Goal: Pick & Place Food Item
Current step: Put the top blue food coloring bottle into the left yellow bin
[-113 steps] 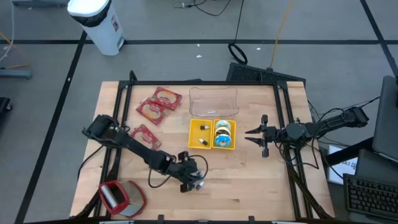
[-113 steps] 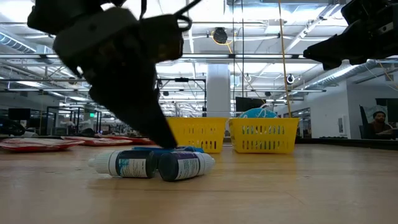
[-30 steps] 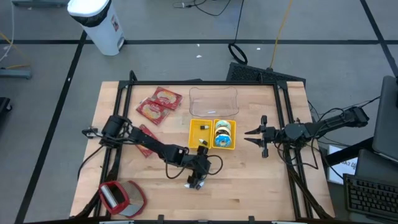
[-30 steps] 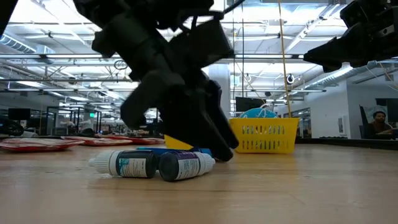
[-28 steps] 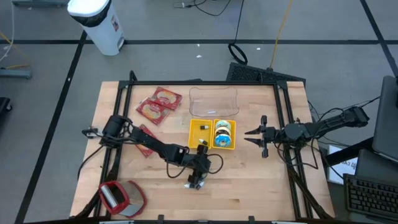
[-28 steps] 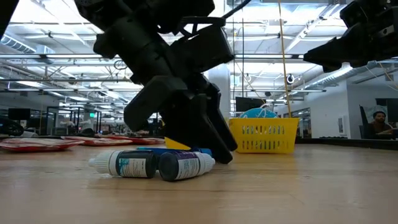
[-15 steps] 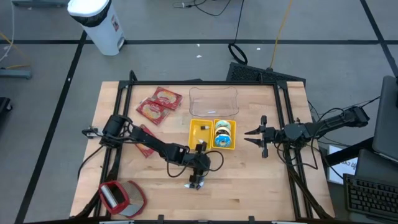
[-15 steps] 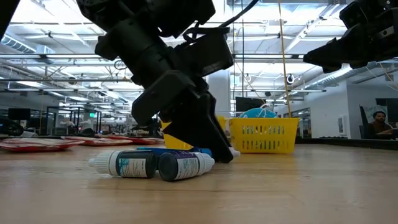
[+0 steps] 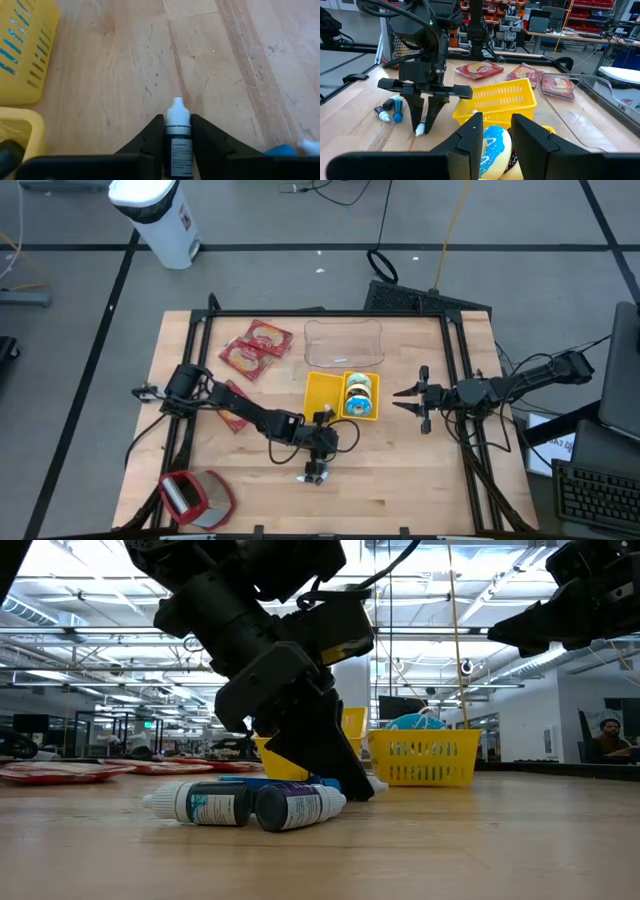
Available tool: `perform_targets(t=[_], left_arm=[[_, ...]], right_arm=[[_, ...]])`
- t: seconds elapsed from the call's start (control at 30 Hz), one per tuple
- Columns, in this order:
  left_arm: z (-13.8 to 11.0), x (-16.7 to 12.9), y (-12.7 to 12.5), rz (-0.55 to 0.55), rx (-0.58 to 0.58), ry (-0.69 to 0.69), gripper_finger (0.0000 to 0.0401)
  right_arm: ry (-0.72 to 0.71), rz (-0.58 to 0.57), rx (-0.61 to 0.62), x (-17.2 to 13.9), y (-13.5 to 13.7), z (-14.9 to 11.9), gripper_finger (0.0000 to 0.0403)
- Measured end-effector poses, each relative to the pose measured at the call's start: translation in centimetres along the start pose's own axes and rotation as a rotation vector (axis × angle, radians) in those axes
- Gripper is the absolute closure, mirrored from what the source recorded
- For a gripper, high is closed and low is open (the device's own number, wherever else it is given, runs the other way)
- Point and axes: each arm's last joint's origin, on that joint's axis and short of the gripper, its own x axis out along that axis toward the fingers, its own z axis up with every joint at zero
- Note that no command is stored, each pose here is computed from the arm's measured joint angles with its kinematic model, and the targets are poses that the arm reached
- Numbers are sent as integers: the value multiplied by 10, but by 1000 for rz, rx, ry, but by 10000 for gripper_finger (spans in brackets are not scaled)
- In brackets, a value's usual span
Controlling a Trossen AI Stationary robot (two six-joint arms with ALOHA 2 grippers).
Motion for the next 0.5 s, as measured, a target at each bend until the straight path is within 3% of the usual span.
perform_targets(t=[0.13, 0.33, 0.5], left_arm=[[5, -9, 2, 26, 2, -16, 331], [25, -36, 6, 114, 34, -125, 311], [40, -65, 14, 242, 14, -195, 322]], right_arm=[[0, 0, 0, 0, 0, 0, 312], [0, 0, 0, 0, 0, 0, 312], [0, 0, 0, 0, 0, 0, 312]])
